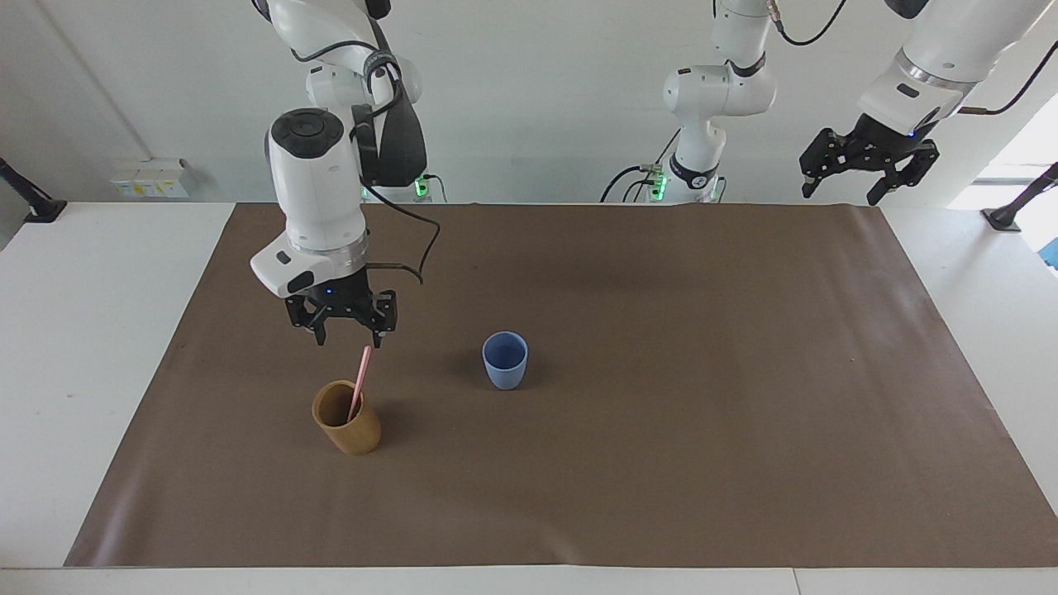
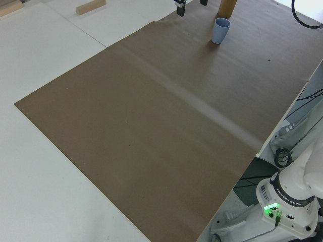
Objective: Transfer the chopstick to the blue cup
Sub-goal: 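Reach the right gripper over the tan cup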
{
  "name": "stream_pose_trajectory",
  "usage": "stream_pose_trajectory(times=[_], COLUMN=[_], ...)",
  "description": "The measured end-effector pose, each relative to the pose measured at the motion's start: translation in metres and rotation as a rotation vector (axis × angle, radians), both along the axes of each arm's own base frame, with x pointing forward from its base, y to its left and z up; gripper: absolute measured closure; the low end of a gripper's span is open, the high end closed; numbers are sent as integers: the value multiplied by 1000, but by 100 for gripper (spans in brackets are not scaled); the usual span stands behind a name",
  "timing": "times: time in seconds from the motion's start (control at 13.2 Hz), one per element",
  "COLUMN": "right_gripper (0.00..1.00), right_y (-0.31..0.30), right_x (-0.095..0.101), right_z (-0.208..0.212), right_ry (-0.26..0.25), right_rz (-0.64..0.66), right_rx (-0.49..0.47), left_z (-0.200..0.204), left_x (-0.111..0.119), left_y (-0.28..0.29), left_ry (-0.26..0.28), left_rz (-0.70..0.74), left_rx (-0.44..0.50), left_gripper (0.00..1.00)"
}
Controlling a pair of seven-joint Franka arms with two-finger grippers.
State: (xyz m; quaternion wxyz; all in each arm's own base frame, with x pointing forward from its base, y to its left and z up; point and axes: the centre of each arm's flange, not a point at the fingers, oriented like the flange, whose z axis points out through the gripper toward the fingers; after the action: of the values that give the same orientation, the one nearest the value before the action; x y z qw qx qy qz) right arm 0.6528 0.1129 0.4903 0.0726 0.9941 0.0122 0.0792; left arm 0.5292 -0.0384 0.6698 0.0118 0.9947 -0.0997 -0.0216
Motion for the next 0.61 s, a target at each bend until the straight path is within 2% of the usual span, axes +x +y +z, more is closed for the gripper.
stream_pose_trajectory(times=[0.08,0.15,0.46,0.53,0.61], right_gripper=[36,37,85,90,90], right_y=[6,12,25,25,25], right_x=[-1,-3,-5,-5,-5], right_z=[-9,-13,-11,-7,-4], right_ry=[4,10,-1,-14,-27], right_rz=[19,34,84,93,98], right_rx=[-17,-28,-62,-81,-85], left_z=[0,0,1,1,1], left_x=[0,0,0,0,0], left_y=[0,0,0,0,0], left_ry=[0,0,-1,-1,-3], left_rz=[0,0,0,0,0], left_rx=[0,0,-2,-2,-2], left_gripper=[0,0,0,0,0])
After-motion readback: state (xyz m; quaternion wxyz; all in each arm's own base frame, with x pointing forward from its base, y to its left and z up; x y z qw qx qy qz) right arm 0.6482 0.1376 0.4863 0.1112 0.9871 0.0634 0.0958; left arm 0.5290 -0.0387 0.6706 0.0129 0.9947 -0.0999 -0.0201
